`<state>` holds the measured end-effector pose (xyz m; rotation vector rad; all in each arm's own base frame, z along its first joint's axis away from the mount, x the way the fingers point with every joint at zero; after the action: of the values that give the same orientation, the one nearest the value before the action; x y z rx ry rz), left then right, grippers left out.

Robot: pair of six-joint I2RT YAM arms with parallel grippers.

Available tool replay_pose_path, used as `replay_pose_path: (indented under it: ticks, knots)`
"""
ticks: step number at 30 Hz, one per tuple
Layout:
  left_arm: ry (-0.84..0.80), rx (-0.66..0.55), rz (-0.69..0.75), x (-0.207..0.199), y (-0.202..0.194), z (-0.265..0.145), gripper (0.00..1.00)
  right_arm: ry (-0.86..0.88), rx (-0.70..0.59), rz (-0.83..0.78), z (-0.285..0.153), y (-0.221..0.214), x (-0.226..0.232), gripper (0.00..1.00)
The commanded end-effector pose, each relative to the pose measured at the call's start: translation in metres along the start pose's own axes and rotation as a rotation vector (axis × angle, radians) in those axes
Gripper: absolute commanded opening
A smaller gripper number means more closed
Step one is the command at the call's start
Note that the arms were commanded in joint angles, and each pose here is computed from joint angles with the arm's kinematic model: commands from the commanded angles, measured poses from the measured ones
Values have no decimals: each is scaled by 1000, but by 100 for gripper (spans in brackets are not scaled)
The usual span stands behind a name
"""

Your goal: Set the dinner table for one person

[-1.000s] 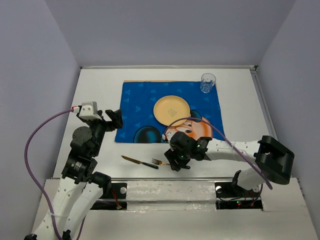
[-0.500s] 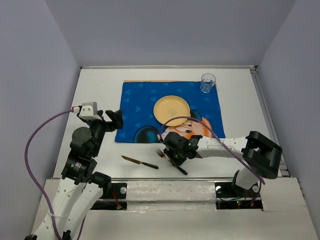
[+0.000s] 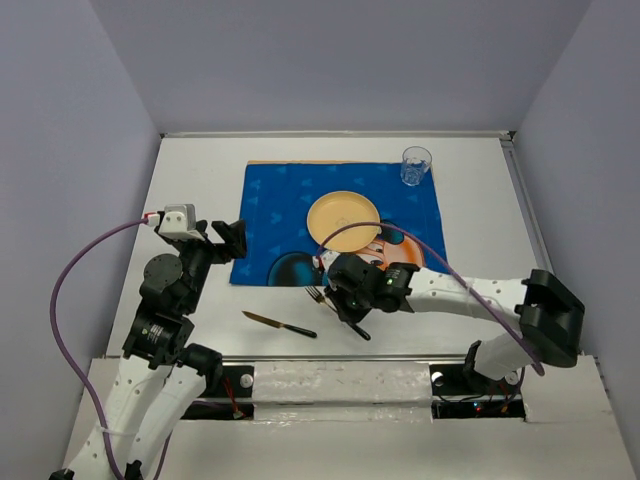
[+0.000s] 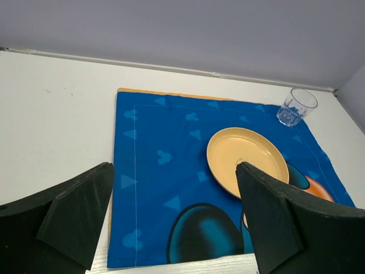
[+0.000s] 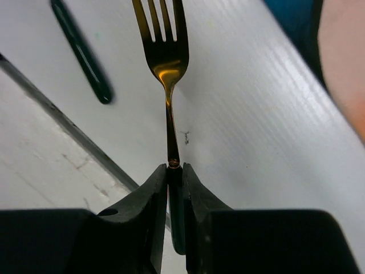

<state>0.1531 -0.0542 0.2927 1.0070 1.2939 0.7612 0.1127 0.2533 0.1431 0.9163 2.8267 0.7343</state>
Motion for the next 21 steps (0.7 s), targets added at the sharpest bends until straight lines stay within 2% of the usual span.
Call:
replay_pose_path:
  ticks: [1,6,8,9,11,12,14,15,17,18,21]
  knots:
    - [-29,-45,-8,-3,8,0,99,-35,-273,9,-48,57,5,0]
    - [-10,-60,-16,-1,10,-1,99,-195,-461,107,-57,131,-16,0]
    - [17,-71,-21,1,12,-2,99,-259,-485,183,-51,152,-31,0]
    - [32,-74,-24,2,12,-2,99,-272,-460,208,-34,160,-37,0]
    - [64,-94,-33,5,14,-5,99,-263,-545,319,-35,190,-53,0]
    - [70,-102,-37,5,15,-6,99,-245,-528,356,-19,197,-60,0]
    - [80,-123,-47,6,17,-9,99,-212,-589,431,-18,218,-66,0]
    - [78,-129,-50,6,18,-11,99,-231,-590,470,-3,225,-68,0]
    - [67,-131,-54,5,18,-12,99,-257,-626,526,-1,240,-76,0]
    - [56,-129,-55,5,18,-13,99,-265,-606,566,16,241,-81,0]
    - [40,-135,-58,2,19,-14,99,-260,-615,610,29,252,-86,0]
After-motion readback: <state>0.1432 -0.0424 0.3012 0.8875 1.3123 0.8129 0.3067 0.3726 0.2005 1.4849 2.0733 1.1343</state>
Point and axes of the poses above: each gripper's point midway between its finger pads, its own z axis out along the fingers, its own x axis along the line the jaws close on, y = z × x, the point moved 10 cm from there along -z, back along the fingers, and after that the axes turned 9 degrees about -z, right-handed, at the moved point
